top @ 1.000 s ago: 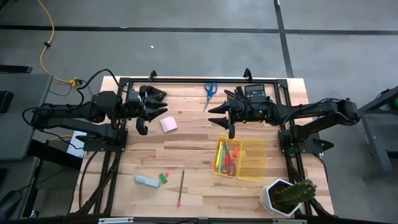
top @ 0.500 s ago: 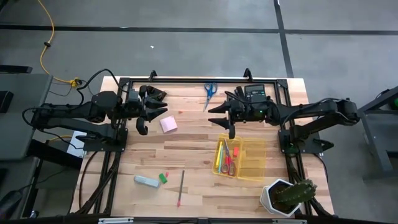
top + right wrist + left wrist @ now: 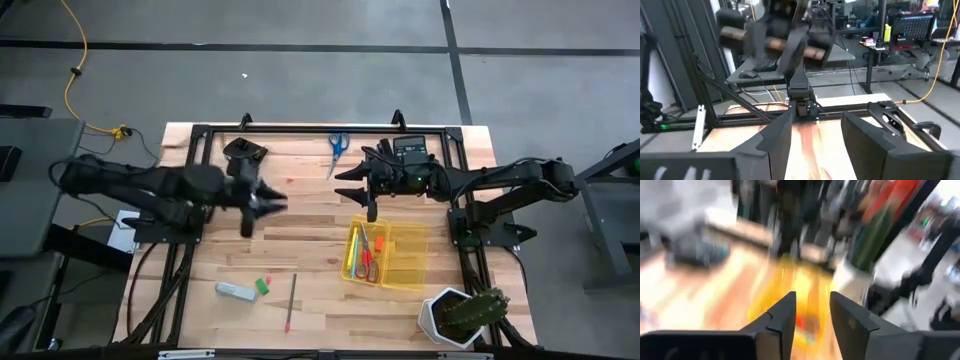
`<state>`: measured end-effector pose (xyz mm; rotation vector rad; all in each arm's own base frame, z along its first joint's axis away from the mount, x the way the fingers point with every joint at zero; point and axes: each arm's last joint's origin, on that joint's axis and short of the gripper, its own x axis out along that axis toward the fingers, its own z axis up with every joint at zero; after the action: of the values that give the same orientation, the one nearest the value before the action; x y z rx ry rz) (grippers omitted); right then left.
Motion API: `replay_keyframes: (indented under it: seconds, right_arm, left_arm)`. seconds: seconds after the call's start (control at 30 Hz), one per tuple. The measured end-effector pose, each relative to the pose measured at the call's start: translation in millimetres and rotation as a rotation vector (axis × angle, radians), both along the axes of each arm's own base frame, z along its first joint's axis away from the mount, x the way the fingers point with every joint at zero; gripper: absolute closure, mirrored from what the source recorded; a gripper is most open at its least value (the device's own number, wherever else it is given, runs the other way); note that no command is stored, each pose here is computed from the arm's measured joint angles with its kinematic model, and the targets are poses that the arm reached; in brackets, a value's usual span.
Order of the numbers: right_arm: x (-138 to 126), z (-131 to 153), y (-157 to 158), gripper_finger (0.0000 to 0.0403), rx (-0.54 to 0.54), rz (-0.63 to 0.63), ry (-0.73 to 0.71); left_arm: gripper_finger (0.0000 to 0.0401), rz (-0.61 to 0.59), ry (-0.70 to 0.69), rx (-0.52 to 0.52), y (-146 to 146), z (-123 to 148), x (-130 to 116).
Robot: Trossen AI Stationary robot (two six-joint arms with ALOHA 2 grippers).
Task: Pack school essentials
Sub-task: Put the black pencil into the supply box
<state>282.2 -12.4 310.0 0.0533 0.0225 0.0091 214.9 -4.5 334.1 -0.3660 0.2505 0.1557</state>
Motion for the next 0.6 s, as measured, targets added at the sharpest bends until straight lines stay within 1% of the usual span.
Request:
replay_keyframes:
  seconds: [0.1,0.2,0.37,0.5,0.6]
  right_arm:
    - [0,0,-2,0.0238,-0.024,-0.006,0.000]
    - [-1,0,-6,0.0238,-0.034,-0.024,0.000]
    - [-1,-1,-11,0.0238,-0.031,-0.043,0.011]
    - [-1,-1,-14,0.0238,-0.030,-0.053,0.012]
    - [-2,-1,-14,0.0238,-0.031,-0.054,0.016]
  left_arm:
    - [0.0267,0.003,0.203,-0.076,-21,-18,21]
    - [0.0245,0.034,0.391,-0.186,-44,-47,38]
    - [0.0223,0.138,0.553,-0.440,-83,-94,61]
    - [0.0220,0.187,0.686,-0.604,-108,-132,73]
    - [0.0220,0.231,0.781,-0.700,-118,-156,82]
